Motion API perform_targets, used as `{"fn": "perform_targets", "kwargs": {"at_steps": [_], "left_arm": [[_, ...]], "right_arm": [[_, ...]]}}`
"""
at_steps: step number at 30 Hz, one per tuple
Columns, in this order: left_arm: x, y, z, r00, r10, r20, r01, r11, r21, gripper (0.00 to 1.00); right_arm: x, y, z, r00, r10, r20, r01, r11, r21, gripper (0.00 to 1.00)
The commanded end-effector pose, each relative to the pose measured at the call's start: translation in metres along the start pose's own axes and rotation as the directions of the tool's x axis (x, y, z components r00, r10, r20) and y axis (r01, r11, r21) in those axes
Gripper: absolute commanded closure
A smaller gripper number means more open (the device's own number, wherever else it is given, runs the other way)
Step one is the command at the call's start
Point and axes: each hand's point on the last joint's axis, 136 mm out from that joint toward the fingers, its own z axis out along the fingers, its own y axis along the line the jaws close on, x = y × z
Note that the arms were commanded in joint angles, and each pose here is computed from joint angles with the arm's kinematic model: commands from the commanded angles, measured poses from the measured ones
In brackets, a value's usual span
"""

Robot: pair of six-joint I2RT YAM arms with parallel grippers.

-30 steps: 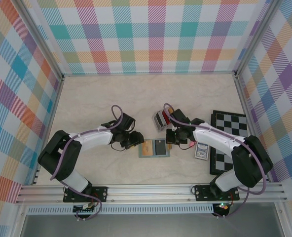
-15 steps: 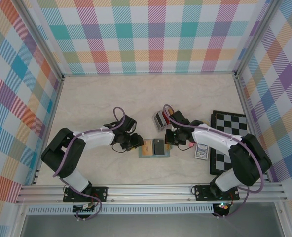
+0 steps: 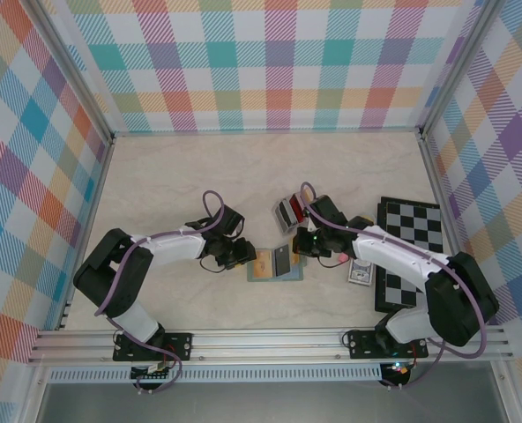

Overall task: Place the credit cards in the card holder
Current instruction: Flip over the card slot in the card holder.

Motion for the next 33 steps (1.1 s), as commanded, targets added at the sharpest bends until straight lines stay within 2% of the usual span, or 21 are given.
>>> {"fn": "perform_targets", "kwargs": {"at_steps": [1, 7, 15, 21, 23, 26, 28, 33], "left_arm": [[0.014, 0.0, 0.017, 0.999, 0.027, -0.045, -0.027, 1.0, 0.0, 0.63], [0.007, 0.004, 0.003, 1.0, 0.023, 0.02, -0.022, 0.999, -0.026, 0.63], [-0.002, 0.015, -0.027, 0.991, 0.015, 0.132, -0.002, 0.996, -0.094, 0.6], [-0.008, 0.022, -0.044, 0.978, 0.006, 0.208, 0.018, 0.994, -0.111, 0.54], [-0.008, 0.016, -0.044, 0.978, 0.018, 0.207, 0.0, 0.996, -0.085, 0.51], [-0.004, 0.007, -0.038, 0.985, 0.034, 0.167, -0.028, 0.999, -0.041, 0.49], [-0.006, -0.011, -0.032, 0.987, 0.049, 0.15, -0.054, 0.998, 0.032, 0.49], [0.0, -0.014, -0.017, 0.995, 0.044, 0.088, -0.049, 0.997, 0.058, 0.49]], "right_arm": [[-0.001, 0.023, -0.003, 1.0, 0.004, -0.015, -0.005, 0.996, -0.093, 0.97], [-0.002, 0.04, 0.006, 0.999, 0.009, -0.049, -0.017, 0.987, -0.157, 0.96], [0.0, 0.053, 0.016, 0.997, -0.02, -0.08, 0.007, 0.988, -0.154, 0.96], [-0.004, 0.028, 0.012, 0.999, 0.008, -0.031, -0.009, 1.0, -0.019, 0.97], [-0.004, 0.025, 0.009, 1.0, 0.013, -0.014, -0.013, 1.0, -0.018, 0.97], [-0.002, 0.031, 0.013, 1.0, 0.019, -0.02, -0.021, 0.996, -0.083, 0.97], [0.001, 0.036, 0.018, 0.999, 0.028, -0.024, -0.031, 0.991, -0.132, 0.97], [0.003, 0.031, 0.031, 0.999, 0.048, -0.024, -0.051, 0.988, -0.146, 0.97]]}}
